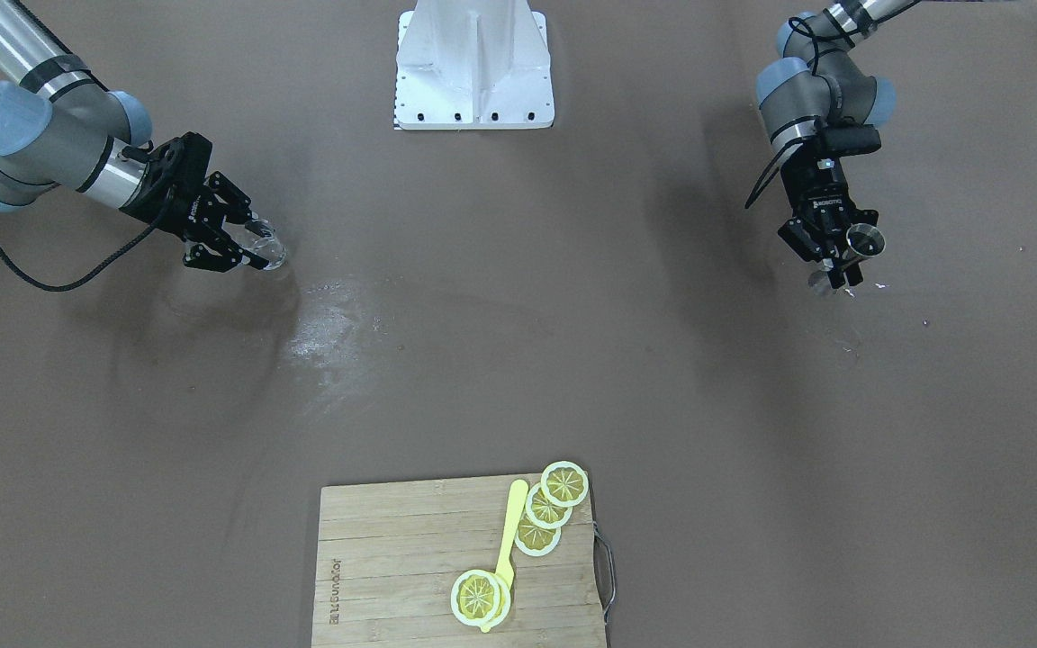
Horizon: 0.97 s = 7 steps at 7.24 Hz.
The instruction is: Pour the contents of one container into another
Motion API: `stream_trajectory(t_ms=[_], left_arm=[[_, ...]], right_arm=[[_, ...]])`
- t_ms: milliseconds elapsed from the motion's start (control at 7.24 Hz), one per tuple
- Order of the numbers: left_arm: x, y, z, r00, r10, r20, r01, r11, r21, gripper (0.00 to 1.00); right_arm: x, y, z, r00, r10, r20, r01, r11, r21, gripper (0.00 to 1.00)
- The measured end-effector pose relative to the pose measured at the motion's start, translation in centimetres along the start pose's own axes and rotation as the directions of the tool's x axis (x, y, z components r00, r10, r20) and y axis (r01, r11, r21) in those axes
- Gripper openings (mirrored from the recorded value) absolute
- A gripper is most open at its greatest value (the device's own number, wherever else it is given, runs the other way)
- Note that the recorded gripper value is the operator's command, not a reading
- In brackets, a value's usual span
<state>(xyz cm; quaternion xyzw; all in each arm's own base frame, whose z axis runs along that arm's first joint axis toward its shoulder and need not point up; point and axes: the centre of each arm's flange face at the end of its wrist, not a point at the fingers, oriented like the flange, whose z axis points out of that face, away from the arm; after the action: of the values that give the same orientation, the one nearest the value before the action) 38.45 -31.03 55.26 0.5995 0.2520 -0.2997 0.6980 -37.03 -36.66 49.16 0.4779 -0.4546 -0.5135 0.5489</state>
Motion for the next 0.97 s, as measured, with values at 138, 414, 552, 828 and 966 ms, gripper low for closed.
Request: stream_trajectory(t_ms=[138,414,552,828,966], left_arm=[[-0.2,0.9,-0.5,1.0,-0.022,-0.001,0.022,1.0,0.001,0.0],[-0.7,2.5,-0.8,0.999,-0.032,0.007,0.033,0.999,-0.004,0.0],[-0.9,3.2,-1.0,1.0,-0.02,0.009,0.02,1.0,-0.013,0.0],[-1.1,4.1,-1.3,1.0,-0.004,0.008,0.004,1.0,-0.027,0.21],[-1.1,4.3,-1.4,1.0,-0.003,0.007,0.004,1.0,-0.03,0.45]], right_arm=[[0.0,0.1,0.0,1.0,0.0,0.001,0.0,1.0,-0.001,0.49],[-0.1,0.1,0.2,1.0,0.0,0.004,0.0,1.0,-0.002,0.63],[0.0,0.1,0.2,1.0,-0.002,0.005,0.002,1.0,-0.001,0.69],[0.4,0.5,0.0,1.0,0.0,0.0,0.0,1.0,-0.006,0.99],[0.7,0.7,-0.1,1.0,0.002,-0.005,-0.002,1.0,-0.008,1.0]])
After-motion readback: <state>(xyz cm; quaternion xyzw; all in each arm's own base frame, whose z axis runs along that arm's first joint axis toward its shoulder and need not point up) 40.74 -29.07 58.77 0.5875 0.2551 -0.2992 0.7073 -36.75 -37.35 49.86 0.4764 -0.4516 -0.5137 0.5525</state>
